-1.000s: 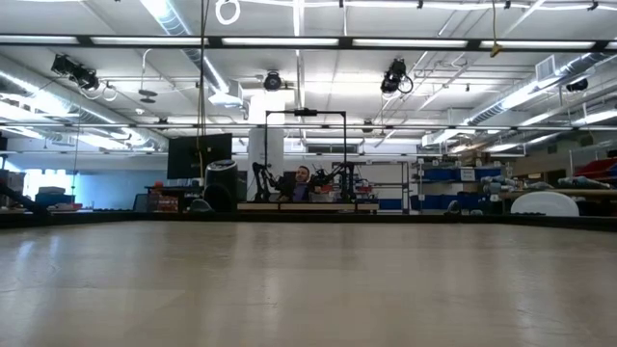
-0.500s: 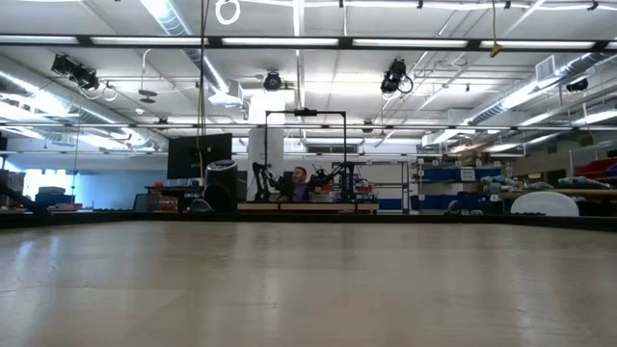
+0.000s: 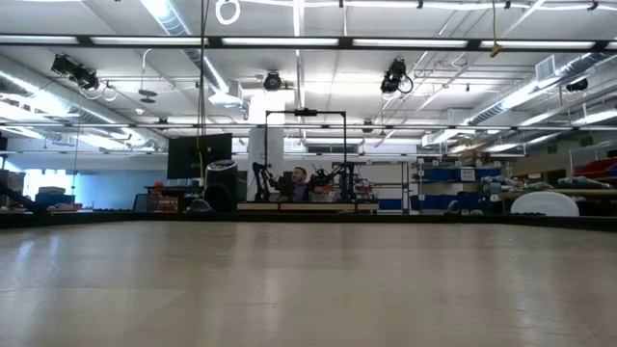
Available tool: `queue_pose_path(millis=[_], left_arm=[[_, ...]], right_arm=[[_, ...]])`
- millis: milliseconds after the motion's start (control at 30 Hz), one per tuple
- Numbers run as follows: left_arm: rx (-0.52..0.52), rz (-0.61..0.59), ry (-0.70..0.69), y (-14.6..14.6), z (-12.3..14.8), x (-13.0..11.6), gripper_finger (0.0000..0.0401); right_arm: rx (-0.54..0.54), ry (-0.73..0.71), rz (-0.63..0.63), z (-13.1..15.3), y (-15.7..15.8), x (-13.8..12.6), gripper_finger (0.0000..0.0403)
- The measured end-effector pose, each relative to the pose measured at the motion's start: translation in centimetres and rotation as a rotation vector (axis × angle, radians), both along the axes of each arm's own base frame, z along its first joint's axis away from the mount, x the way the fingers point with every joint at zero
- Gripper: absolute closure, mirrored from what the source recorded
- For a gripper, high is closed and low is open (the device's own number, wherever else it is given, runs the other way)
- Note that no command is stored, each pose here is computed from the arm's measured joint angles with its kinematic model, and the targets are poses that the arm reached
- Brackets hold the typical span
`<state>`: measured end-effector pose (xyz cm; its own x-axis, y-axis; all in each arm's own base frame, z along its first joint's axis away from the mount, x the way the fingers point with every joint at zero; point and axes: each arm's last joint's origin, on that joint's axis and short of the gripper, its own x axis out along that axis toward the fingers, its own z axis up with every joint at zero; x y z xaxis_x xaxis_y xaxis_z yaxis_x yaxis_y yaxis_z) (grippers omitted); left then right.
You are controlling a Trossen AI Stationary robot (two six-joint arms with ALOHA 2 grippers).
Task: Roll bandage
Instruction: Roll the blue bandage
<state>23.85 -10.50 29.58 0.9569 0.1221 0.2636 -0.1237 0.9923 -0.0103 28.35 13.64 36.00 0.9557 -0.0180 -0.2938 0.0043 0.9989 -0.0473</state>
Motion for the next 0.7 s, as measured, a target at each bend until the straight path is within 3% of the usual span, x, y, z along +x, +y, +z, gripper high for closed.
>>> queue_pose_path(millis=[700], left_arm=[[-0.013, -0.006, 0.005, -0.02, -0.05, 0.02, 0.0388]], right_arm=[[0.0, -0.002, 0.001, 0.02, 0.01, 0.0, 0.0249]])
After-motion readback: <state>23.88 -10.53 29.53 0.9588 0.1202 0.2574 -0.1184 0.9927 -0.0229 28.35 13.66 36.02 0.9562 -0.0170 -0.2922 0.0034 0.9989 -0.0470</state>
